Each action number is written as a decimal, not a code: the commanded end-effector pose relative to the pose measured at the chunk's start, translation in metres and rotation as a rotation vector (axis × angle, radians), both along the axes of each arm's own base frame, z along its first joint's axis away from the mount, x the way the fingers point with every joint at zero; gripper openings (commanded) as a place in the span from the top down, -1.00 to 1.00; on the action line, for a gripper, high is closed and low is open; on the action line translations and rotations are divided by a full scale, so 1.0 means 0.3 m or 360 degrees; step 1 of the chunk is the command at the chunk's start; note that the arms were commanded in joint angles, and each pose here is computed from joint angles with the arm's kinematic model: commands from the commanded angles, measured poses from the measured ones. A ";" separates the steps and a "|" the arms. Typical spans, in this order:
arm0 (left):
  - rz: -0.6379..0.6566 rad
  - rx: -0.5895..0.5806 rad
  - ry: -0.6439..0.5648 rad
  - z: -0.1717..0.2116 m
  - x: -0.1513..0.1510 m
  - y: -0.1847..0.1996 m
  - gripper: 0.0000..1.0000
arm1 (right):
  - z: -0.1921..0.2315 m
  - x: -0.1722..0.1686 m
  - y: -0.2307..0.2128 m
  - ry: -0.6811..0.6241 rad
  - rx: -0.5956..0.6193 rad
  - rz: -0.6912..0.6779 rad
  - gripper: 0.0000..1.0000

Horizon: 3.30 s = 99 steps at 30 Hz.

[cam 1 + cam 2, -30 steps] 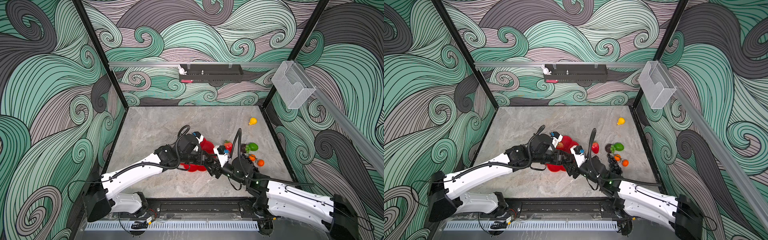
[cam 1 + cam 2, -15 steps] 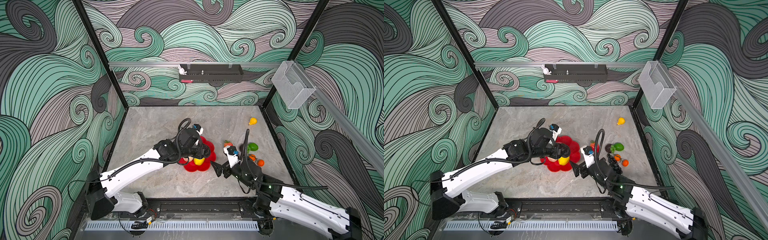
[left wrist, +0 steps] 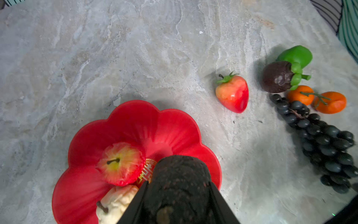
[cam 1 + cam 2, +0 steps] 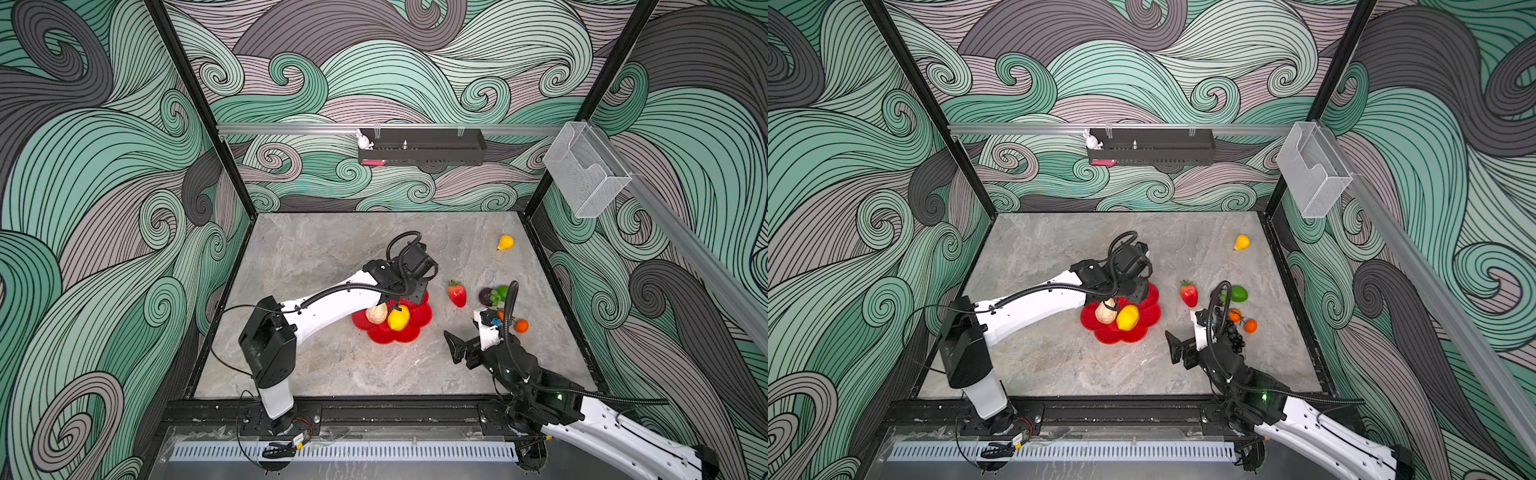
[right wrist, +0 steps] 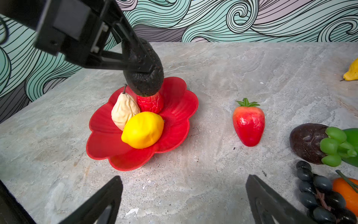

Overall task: Place and organize the fake fruits in the fruit bowl
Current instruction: 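Lower the avocado into the red bowl with the left gripper while the right arm withdraws, then open and withdraw the left gripper while the right gripper moves to the fruit pile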

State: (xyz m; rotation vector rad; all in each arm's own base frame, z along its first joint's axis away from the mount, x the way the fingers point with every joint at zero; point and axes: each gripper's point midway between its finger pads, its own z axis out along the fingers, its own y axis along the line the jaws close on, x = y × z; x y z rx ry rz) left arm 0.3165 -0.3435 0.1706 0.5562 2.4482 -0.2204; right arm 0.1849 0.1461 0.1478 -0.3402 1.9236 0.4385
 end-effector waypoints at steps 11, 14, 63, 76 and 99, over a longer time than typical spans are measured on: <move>0.0115 0.0373 0.0021 -0.139 0.116 0.005 0.22 | 0.019 0.012 0.002 -0.0016 0.0011 -0.0018 -0.99; 0.0129 0.0422 0.0022 -0.171 0.122 0.012 0.22 | 0.026 0.011 -0.004 -0.0032 0.0028 -0.0023 -0.99; 0.0161 0.0435 0.0148 -0.297 0.125 0.043 -0.30 | 0.018 0.016 -0.004 -0.0019 0.0023 -0.0029 -0.99; 0.0118 0.0348 0.0137 -0.214 0.088 0.039 -0.42 | 0.016 0.018 -0.004 -0.0015 0.0023 -0.0031 -0.99; -0.0194 0.0177 0.0065 -0.064 -0.080 0.043 -0.38 | 0.011 0.023 -0.035 0.0027 0.0034 -0.0111 -0.99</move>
